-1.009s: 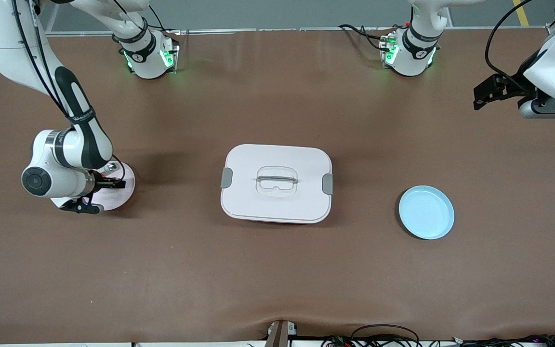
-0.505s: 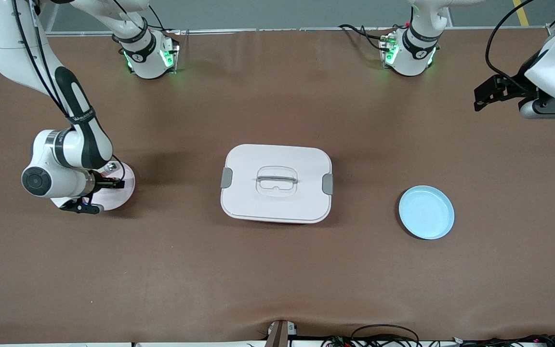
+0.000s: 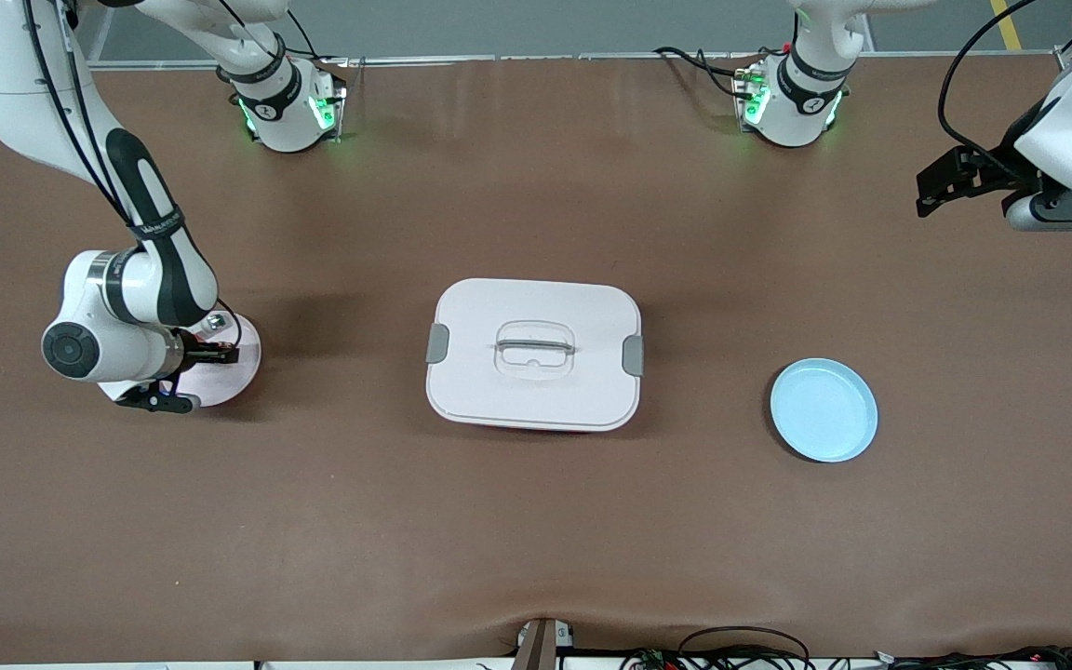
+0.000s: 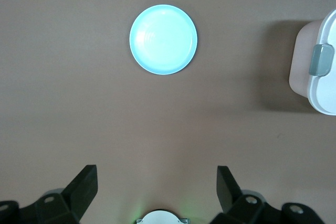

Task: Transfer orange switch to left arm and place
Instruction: 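Lower the right gripper and grasp the black-orange switch, then lift the switch over the box with the right gripper while the left gripper approaches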

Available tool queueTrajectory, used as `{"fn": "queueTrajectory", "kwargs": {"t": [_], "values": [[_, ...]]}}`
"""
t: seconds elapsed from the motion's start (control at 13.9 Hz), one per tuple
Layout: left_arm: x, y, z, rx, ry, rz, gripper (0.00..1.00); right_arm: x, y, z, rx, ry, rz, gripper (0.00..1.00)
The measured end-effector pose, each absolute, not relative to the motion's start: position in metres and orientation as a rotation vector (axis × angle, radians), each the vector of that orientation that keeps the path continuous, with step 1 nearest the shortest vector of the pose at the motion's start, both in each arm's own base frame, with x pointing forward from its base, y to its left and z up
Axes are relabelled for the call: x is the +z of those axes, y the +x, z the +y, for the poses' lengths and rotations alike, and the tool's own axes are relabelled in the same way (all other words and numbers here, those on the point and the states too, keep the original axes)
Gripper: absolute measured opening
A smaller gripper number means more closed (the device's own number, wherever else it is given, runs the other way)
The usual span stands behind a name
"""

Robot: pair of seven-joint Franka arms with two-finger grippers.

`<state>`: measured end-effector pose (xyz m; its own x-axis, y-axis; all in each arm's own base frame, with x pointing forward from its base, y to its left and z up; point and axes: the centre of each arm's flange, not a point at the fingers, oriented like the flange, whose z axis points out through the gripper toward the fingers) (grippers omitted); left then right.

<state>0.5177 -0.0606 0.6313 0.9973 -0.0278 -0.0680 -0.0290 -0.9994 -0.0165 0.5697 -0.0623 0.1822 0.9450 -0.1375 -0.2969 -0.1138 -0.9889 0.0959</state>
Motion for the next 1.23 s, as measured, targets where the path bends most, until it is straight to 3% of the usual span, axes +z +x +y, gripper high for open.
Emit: {"fn": "queueTrajectory", "kwargs": {"t": [0.36,1.23], "values": [[0.631,0.522,-0.063,0.075,-3.126,0.049,1.0,0.196,0.571,-0.062,-0.548,3.006,-0.198,0.72],[0.616,0.548,-0.098,-0.059,-3.219,0.151,1.0,0.376,0.604,0.004,-0.795,2.943,-0.378,0.72]]}}
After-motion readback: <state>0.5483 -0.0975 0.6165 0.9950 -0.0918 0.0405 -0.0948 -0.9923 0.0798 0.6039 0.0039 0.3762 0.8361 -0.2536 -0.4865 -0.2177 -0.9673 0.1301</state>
